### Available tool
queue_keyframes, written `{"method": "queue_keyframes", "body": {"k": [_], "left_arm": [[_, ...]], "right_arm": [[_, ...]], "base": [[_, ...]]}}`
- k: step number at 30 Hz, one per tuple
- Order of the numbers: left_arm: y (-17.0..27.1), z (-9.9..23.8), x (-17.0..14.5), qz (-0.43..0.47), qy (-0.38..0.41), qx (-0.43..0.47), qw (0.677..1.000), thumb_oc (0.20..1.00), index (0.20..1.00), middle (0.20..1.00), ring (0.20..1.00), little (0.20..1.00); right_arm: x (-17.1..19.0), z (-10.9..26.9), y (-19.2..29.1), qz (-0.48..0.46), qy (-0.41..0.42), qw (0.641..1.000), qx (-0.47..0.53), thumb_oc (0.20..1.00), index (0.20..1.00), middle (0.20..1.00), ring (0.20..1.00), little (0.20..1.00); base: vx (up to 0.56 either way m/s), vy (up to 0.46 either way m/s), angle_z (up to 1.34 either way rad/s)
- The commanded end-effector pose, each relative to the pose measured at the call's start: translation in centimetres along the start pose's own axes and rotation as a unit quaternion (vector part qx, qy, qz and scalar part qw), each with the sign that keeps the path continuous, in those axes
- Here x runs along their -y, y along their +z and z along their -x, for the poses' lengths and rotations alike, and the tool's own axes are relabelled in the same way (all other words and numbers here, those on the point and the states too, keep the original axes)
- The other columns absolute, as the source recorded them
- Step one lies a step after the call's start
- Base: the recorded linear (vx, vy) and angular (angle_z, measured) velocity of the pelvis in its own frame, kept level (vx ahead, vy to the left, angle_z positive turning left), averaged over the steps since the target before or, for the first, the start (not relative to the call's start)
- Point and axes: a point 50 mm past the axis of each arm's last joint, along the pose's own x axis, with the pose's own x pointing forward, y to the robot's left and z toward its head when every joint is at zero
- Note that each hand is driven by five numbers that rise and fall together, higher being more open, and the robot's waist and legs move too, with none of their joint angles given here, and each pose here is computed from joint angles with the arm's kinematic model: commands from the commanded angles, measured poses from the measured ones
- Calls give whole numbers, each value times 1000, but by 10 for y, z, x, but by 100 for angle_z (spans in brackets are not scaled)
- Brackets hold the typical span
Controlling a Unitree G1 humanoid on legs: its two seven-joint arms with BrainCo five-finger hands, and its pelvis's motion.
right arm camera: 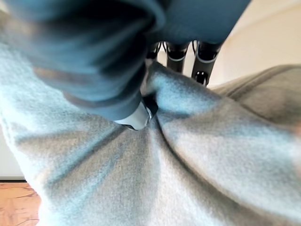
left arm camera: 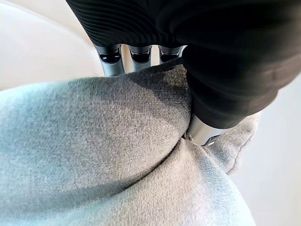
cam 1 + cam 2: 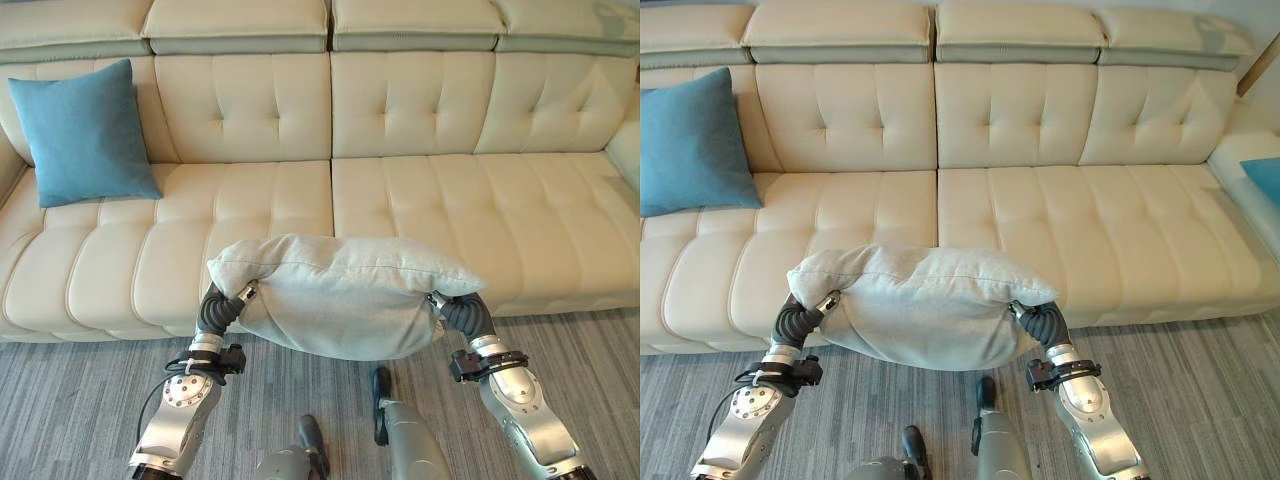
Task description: Pick up all the scattered cushions and arrange them neatly on the sofa.
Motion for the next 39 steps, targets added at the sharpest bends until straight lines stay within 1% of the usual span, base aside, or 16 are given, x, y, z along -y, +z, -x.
{"method": "queue_keyframes", "body": {"k": [1, 4, 7, 10, 15, 21, 25, 31, 34, 39], "left_arm": [[48, -12, 26, 0, -65, 130, 989, 200, 200, 200, 200, 200], [45, -10, 35, 16, -85, 124, 988, 200, 200, 200, 200, 200], [44, -9, 43, 30, -109, 118, 987, 200, 200, 200, 200, 200], [43, -10, 46, 36, -112, 114, 986, 200, 200, 200, 200, 200], [40, -10, 47, 29, -115, 108, 987, 200, 200, 200, 200, 200], [41, -12, 41, 18, -98, 111, 989, 200, 200, 200, 200, 200], [43, -17, 42, 8, -96, 116, 988, 200, 200, 200, 200, 200], [56, -33, 40, -15, -82, 142, 986, 200, 200, 200, 200, 200], [69, -46, 43, -17, -74, 167, 983, 200, 200, 200, 200, 200], [100, -75, 52, -47, -60, 218, 973, 200, 200, 200, 200, 200]], "right_arm": [[-10, -17, 57, -24, 45, 987, 153, 200, 200, 200, 200, 200], [-8, -11, 50, -25, 52, 989, 137, 200, 200, 200, 200, 200], [6, -5, 47, -21, 36, 991, 126, 200, 200, 200, 200, 200], [15, -2, 43, -14, 18, 994, 111, 200, 200, 200, 200, 200], [21, -1, 44, -4, 5, 993, 115, 200, 200, 200, 200, 200], [21, -6, 43, 7, -6, 993, 114, 200, 200, 200, 200, 200], [17, -16, 41, -1, -6, 994, 112, 200, 200, 200, 200, 200], [4, -40, 56, -13, 3, 989, 145, 200, 200, 200, 200, 200], [-8, -56, 72, -20, 19, 984, 177, 200, 200, 200, 200, 200], [-34, -89, 112, -23, 42, 969, 243, 200, 200, 200, 200, 200]], "base": [[498, -205, 26], [465, -259, 46], [359, -366, 40], [285, -211, -20], [181, -19, -21], [195, 55, -32], [130, 100, -14], [73, 114, -8], [-18, 79, 2], [-148, 41, 3]]}}
